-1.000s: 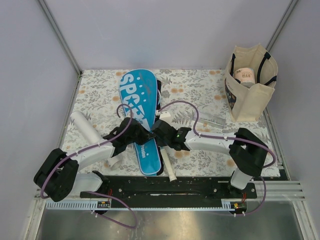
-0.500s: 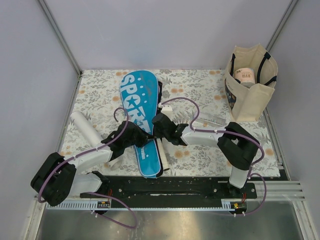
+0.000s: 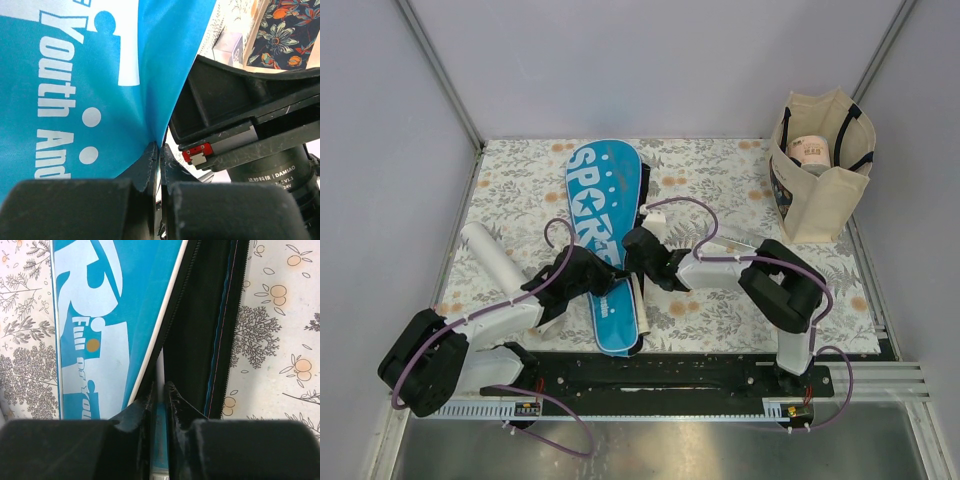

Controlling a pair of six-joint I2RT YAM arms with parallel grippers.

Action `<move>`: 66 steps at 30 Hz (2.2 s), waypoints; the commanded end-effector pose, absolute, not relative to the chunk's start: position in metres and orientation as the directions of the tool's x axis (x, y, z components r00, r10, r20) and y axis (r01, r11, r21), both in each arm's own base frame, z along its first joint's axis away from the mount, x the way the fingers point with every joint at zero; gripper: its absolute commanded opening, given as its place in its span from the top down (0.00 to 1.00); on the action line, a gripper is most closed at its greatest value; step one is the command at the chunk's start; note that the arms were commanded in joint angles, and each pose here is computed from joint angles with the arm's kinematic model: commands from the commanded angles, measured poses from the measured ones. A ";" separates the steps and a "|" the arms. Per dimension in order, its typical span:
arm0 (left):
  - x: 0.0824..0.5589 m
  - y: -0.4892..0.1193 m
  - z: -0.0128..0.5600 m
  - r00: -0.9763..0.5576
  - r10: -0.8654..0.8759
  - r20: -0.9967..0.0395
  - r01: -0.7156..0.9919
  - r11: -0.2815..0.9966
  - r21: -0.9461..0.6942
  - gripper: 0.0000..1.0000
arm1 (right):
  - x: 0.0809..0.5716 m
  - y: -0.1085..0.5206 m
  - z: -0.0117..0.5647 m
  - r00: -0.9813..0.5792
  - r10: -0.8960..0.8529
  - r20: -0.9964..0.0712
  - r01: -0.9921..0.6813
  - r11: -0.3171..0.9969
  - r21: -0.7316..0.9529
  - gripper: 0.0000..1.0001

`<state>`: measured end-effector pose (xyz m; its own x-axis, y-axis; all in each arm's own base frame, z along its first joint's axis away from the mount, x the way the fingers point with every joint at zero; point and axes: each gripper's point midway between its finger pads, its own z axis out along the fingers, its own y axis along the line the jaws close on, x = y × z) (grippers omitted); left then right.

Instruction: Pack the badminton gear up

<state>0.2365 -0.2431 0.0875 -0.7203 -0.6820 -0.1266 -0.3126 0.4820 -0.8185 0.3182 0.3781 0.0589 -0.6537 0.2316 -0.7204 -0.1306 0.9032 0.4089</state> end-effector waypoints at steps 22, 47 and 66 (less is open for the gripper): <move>0.242 -0.245 0.096 -0.715 -0.670 -0.197 -0.244 0.504 -0.828 1.00 | 0.188 0.327 0.062 -0.877 -0.004 -0.481 -0.330 0.733 0.595 0.47; 0.236 -0.248 0.099 -0.720 -0.673 -0.172 -0.253 0.485 -0.837 1.00 | 0.199 0.381 0.081 -0.880 0.228 -0.418 -0.257 0.511 0.820 0.79; 0.227 -0.256 0.083 -0.726 -0.672 -0.146 -0.285 0.487 -0.825 1.00 | 0.231 0.400 0.082 -0.817 0.391 -0.425 -0.215 0.478 0.852 0.69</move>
